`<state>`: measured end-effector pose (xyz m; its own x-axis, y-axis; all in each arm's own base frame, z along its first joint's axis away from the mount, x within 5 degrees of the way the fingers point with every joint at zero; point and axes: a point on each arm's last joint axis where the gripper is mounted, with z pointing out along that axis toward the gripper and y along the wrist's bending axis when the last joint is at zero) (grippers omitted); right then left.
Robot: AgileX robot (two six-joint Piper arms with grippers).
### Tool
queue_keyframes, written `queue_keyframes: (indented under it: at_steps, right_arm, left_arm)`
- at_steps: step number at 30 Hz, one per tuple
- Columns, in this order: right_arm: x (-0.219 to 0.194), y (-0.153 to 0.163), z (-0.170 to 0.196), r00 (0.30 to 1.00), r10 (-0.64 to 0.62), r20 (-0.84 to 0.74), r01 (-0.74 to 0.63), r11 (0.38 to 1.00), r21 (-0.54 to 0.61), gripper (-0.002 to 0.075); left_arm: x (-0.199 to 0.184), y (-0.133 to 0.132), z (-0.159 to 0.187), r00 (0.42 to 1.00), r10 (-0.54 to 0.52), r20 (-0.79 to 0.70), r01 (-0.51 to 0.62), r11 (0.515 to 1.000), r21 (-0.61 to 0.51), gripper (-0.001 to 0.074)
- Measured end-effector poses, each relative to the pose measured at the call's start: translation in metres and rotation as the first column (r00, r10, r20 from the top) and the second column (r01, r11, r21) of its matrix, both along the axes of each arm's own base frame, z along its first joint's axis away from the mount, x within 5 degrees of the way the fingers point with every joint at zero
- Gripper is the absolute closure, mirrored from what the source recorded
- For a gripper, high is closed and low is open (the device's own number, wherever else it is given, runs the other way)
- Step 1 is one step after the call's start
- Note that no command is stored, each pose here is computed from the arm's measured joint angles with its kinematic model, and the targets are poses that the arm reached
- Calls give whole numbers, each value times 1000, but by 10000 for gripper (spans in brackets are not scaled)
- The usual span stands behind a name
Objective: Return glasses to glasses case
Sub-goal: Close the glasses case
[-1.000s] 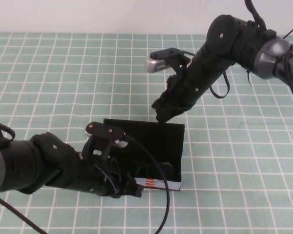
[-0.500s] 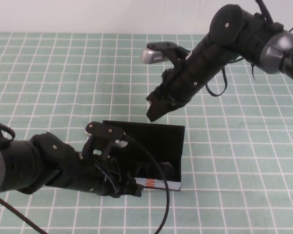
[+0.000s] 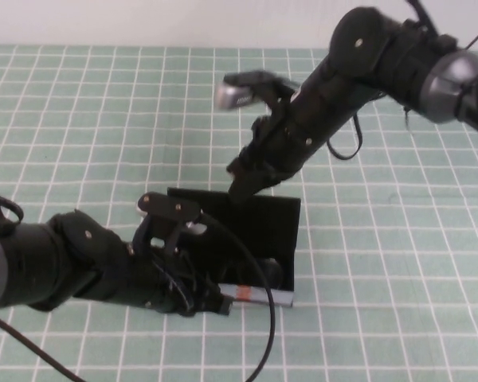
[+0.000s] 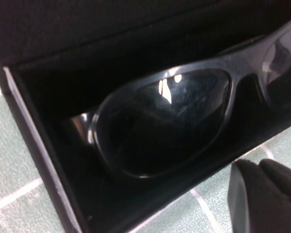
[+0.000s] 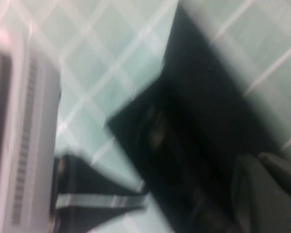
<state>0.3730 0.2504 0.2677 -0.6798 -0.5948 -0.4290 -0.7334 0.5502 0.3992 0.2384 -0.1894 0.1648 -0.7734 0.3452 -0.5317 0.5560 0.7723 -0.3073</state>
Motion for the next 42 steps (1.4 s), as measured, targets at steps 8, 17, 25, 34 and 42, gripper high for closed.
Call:
queue_keyframes:
  at_steps: [8,17,25,34,42]
  right_arm:
    - [20,-16,10,991,-110,75,108,994,31,740]
    - [24,-14,-18,996,-83,-28,83,997,-11,740]
    - [20,-8,-13,995,-53,-88,61,994,87,740]
    - [24,-7,-14,997,-71,-41,74,994,86,740]
    - [34,-5,-20,991,-134,18,131,986,107,740]
  left_arm:
    - [0,0,0,1000,0,0,0,1000,0,737]
    - [-1,0,0,1000,-4,-5,4,1000,-2,737]
    - [-1,0,0,1000,-6,-4,6,1000,0,737]
    - [0,0,0,1000,-4,0,4,1000,1,737]
    - [0,0,0,1000,-2,1,2,1000,2,737]
